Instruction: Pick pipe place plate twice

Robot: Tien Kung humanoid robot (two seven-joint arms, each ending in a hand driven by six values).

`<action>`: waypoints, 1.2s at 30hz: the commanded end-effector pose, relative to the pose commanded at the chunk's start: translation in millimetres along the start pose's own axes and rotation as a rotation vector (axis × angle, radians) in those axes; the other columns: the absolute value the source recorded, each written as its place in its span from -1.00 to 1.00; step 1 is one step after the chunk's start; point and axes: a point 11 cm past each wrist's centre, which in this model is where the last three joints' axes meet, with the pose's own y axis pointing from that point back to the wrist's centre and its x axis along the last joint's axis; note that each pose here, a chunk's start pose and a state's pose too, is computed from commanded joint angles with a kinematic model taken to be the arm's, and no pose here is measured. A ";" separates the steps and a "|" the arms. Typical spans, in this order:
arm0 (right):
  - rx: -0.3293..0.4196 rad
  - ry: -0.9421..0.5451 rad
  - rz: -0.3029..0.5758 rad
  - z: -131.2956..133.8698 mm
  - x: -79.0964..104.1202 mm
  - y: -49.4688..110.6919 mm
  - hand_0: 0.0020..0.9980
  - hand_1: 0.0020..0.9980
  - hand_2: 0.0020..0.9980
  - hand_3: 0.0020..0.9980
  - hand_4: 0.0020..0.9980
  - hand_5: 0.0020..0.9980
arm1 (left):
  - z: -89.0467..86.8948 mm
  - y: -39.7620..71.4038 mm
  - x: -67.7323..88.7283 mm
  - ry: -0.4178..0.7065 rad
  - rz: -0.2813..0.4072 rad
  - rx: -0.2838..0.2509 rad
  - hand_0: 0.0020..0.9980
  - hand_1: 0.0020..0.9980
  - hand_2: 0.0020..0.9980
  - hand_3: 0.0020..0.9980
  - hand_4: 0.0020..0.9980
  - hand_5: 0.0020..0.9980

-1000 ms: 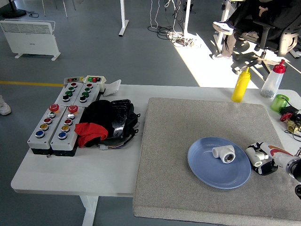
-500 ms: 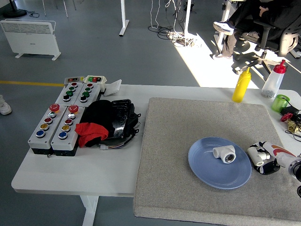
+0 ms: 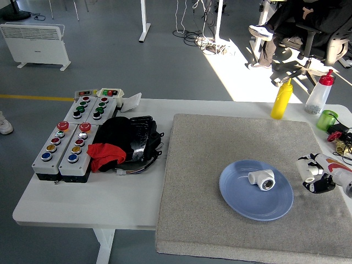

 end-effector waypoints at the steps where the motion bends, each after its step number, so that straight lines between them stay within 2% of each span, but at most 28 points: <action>1: 0.017 0.001 0.013 -5.4 4.1 2.4 -0.14 0.03 0.16 0.32 0.24 -0.79 | 0.1 0.0 0.0 0.001 0.000 -0.001 0.35 0.34 0.39 0.27 -0.32 1.00; 3: 0.045 0.007 0.025 -14.9 7.9 6.5 -0.09 0.06 0.16 0.31 0.17 -0.85 | 0.2 0.0 0.0 0.001 0.000 -0.001 0.35 0.34 0.39 0.27 -0.33 1.00; 7: 0.131 0.020 0.028 -43.9 8.5 16.8 -0.09 0.06 0.16 0.31 0.17 -0.85 | 0.4 0.0 0.0 0.002 0.000 -0.002 0.35 0.34 0.39 0.27 -0.33 1.00; 8: 0.156 0.027 0.016 -52.9 5.2 20.7 -0.09 0.06 0.16 0.31 0.17 -0.85 | 0.4 0.1 0.0 0.002 0.000 -0.002 0.35 0.34 0.39 0.27 -0.33 1.00; 9: 0.174 0.031 0.009 -59.4 3.4 23.6 0.01 0.12 0.17 0.31 0.14 -0.87 | 0.5 0.1 -0.1 0.003 -0.001 -0.002 0.35 0.34 0.39 0.27 -0.33 1.00; 12: 0.213 0.043 -0.014 -73.8 -2.4 30.4 0.01 0.12 0.17 0.31 0.14 -0.87 | 0.8 0.2 -0.2 0.003 -0.001 -0.003 0.35 0.34 0.39 0.27 -0.33 1.00; 14: 0.246 0.068 -0.052 -86.5 -13.2 37.5 0.01 0.12 0.17 0.31 0.14 -0.87 | 1.2 0.3 -0.3 0.004 -0.001 -0.004 0.35 0.34 0.39 0.27 -0.33 1.00; 15: 0.269 0.084 -0.068 -94.6 -18.6 41.8 0.29 0.25 0.25 0.33 0.13 -0.86 | 1.5 0.5 -0.3 0.006 -0.001 -0.004 0.35 0.34 0.39 0.26 -0.33 1.00; 17: 0.296 0.107 -0.087 -104.5 -25.9 47.2 0.29 0.25 0.25 0.33 0.13 -0.86 | 2.1 0.7 -0.6 0.005 -0.002 -0.006 0.35 0.34 0.39 0.26 -0.33 1.00; 20: 0.309 0.137 -0.102 -111.4 -33.4 50.8 0.29 0.25 0.25 0.33 0.13 -0.86 | 2.4 0.8 -0.7 0.006 -0.002 -0.006 0.35 0.34 0.39 0.26 -0.33 1.00; 21: 0.300 0.158 -0.112 -112.1 -38.1 51.6 0.36 0.34 0.31 0.35 0.13 -0.85 | 2.4 0.8 -0.7 0.005 -0.002 -0.006 0.35 0.34 0.39 0.26 -0.33 1.00; 26: 0.282 0.206 -0.143 -112.2 -52.6 55.4 0.36 0.34 0.31 0.35 0.13 -0.85 | 2.3 0.8 -0.9 0.006 -0.003 -0.006 0.35 0.34 0.39 0.26 -0.33 1.00; 27: 0.283 0.215 -0.147 -112.8 -55.0 56.1 0.51 0.46 0.49 0.45 0.18 -0.77 | 2.3 0.8 -0.9 0.006 -0.003 -0.006 0.35 0.34 0.39 0.26 -0.33 1.00; 32: 0.293 0.254 -0.152 -114.7 -63.2 56.7 0.51 0.46 0.49 0.45 0.18 -0.77 | 2.2 0.7 -0.7 0.005 -0.002 -0.005 0.35 0.34 0.39 0.26 -0.33 1.00; 33: 0.300 0.275 -0.142 -115.7 -64.8 56.1 0.89 0.78 0.90 0.82 0.47 -0.59 | 2.2 0.8 -0.6 0.005 -0.002 -0.005 0.35 0.34 0.39 0.26 -0.33 1.00; 36: 0.307 0.299 -0.129 -116.9 -66.0 55.4 0.89 0.78 0.90 0.82 0.47 -0.59 | 2.4 0.8 -0.7 0.005 -0.003 -0.005 0.35 0.34 0.39 0.26 -0.33 1.00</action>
